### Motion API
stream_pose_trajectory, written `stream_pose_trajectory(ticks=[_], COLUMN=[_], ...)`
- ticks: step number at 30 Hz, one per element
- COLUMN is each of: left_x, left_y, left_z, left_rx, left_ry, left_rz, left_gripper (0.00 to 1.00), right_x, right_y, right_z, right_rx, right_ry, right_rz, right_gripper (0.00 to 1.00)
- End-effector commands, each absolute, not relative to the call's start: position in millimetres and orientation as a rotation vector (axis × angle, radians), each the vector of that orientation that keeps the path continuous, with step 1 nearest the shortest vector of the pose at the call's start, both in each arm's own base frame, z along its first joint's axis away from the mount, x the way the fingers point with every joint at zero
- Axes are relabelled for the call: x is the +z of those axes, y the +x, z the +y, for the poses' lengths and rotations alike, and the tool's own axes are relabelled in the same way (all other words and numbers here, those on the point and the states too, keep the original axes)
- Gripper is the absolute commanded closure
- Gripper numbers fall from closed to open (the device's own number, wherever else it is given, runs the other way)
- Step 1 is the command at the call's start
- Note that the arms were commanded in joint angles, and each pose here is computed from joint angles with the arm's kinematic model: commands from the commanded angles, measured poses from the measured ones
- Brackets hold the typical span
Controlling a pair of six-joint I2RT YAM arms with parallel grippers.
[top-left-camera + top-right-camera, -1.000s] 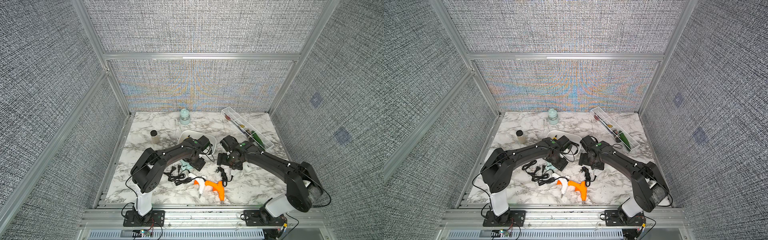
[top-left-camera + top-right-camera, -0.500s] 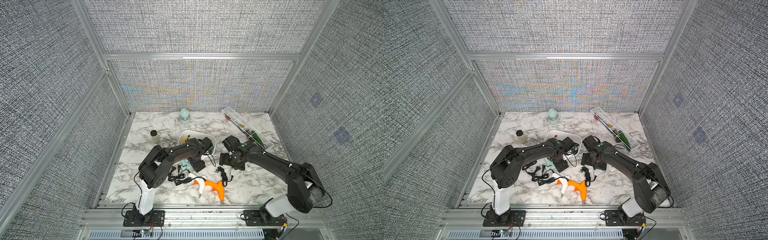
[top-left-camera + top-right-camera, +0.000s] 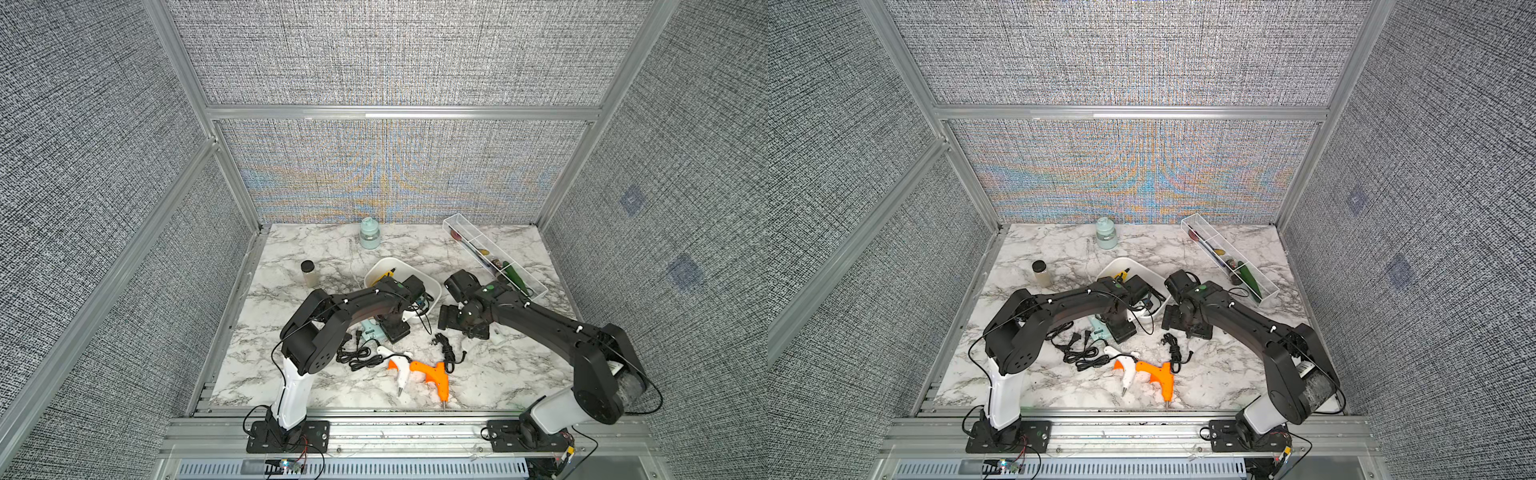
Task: Put the hot melt glue gun into the storage box
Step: Pick up the hot melt adhesive gun from the center of the board, then place the hot melt adhesive gun in the storage box.
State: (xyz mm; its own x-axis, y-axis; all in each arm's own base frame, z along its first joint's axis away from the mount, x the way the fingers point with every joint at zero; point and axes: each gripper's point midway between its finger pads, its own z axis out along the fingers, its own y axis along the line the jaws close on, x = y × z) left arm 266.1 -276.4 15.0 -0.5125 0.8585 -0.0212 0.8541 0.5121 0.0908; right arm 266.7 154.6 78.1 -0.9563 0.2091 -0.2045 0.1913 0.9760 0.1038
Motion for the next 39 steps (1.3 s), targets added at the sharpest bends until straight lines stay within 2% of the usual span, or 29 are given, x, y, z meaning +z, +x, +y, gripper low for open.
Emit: stream_pose_trajectory(ticks=[1, 6, 10, 16, 21, 22, 23, 24, 28, 33, 39], left_x=[22.1, 26.0, 23.7, 19.6, 24.3, 28.2, 34.3, 48.4, 102.3, 178.2, 263.9], left_y=[260.7, 263.1, 264.7, 266.8, 269.0, 271.4, 275.3, 280.1, 303.8, 330.7, 349.1], left_z=[-260.1, -249.8, -245.0, -243.8, -243.0, -241.0, -239.0, -238.2, -235.3, -233.4, -241.8], left_rx=[0.183, 0.246, 0.244, 0.237, 0.250, 0.275, 0.302, 0.313, 0.336, 0.296, 0.246], left_ry=[1.534, 1.510, 1.485, 1.474, 1.458, 1.444, 1.421, 1.387, 1.220, 1.030, 0.945], left_rz=[2.701, 2.706, 2.726, 2.740, 2.739, 2.734, 2.720, 2.690, 2.598, 2.488, 2.335], left_gripper=[0.39, 0.43, 0.54, 0.57, 0.64, 0.80, 0.89, 0.93, 1.00, 1.00, 1.00], right_x=[78.4, 79.8, 79.6, 80.7, 81.7, 81.8, 81.9, 82.3, 83.1, 82.4, 85.9], right_y=[266.4, 267.7, 267.6, 268.8, 270.4, 271.3, 271.6, 272.4, 275.3, 279.7, 283.9], right_z=[152.9, 153.1, 152.2, 151.9, 151.9, 152.0, 152.1, 152.0, 151.5, 152.8, 150.7], right_rx=[0.102, 0.105, 0.101, 0.101, 0.103, 0.102, 0.102, 0.101, 0.099, 0.099, 0.100], right_ry=[0.289, 0.291, 0.293, 0.290, 0.291, 0.291, 0.288, 0.287, 0.286, 0.279, 0.287], right_rz=[2.911, 2.905, 2.906, 2.903, 2.900, 2.899, 2.900, 2.898, 2.895, 2.895, 2.879], right_gripper=[0.04, 0.04, 0.04, 0.04, 0.04, 0.04, 0.04, 0.04, 0.04, 0.04, 0.04])
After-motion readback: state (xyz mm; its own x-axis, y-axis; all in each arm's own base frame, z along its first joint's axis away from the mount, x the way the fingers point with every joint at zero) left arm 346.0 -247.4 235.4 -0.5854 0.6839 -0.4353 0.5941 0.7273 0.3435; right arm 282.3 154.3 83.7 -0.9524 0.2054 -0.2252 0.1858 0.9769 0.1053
